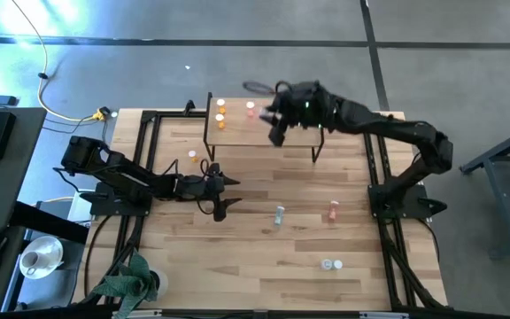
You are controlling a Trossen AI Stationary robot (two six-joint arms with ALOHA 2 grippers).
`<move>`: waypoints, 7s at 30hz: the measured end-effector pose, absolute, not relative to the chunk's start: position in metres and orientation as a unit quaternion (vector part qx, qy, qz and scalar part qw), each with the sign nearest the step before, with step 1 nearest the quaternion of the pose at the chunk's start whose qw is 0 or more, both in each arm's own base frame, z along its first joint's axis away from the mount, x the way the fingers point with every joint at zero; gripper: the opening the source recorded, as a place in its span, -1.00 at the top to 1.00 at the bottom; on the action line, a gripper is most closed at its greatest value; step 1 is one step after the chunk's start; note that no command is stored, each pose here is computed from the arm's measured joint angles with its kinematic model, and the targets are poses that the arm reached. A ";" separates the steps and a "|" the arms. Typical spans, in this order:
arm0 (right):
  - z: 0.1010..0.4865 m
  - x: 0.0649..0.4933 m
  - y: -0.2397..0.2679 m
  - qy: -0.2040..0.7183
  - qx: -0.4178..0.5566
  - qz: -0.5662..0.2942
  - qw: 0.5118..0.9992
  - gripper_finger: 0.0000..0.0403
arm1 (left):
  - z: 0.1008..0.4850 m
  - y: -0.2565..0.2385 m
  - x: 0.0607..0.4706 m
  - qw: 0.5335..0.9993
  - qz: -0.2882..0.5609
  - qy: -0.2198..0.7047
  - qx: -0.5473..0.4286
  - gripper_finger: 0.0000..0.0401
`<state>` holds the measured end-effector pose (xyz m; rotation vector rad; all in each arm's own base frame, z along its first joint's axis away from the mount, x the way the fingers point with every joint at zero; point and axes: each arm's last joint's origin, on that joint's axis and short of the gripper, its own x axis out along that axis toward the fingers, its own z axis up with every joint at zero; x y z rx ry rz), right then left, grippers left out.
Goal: Pick and place medicine bottles onto shelf by color
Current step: Align the left pink pill bottle with the other pink pill bottle on the shelf, then adjust the white pill bottle, then align the right blue pill bottle with the other blue pill bottle on the shelf
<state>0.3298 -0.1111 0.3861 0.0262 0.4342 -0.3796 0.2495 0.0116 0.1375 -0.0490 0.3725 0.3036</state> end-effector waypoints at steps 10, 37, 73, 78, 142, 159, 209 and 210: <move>0.404 0.338 -0.157 0.269 0.078 -0.236 0.930 0.47 | 0.139 0.011 0.250 0.972 0.148 0.179 -0.026 -0.32; 0.314 0.406 -0.186 0.444 0.066 -0.155 0.880 0.47 | 0.138 0.011 0.250 0.972 0.146 0.184 -0.025 -0.32; 0.317 0.405 -0.187 0.445 0.059 -0.168 0.878 0.14 | 0.138 0.011 0.250 0.972 0.146 0.184 -0.025 -0.32; 0.337 0.398 -0.182 0.452 0.062 -0.167 0.874 0.14 | 0.137 0.011 0.249 0.971 0.146 0.185 -0.025 -0.32; 0.333 0.378 -0.152 0.589 0.103 -0.173 0.783 0.14 | 0.136 0.011 0.249 0.969 0.147 0.195 -0.024 -0.32; 0.354 0.370 -0.067 0.633 0.065 -0.076 0.767 0.14 | 0.133 0.011 0.248 0.967 0.147 0.208 -0.024 -0.32; 0.247 0.194 0.135 0.659 0.103 -0.078 0.741 0.14 | 0.131 0.010 0.247 0.965 0.141 0.220 -0.036 -0.32; 0.247 0.191 0.141 0.657 0.101 -0.071 0.743 0.14 | 0.131 0.010 0.247 0.965 0.141 0.220 -0.036 -0.32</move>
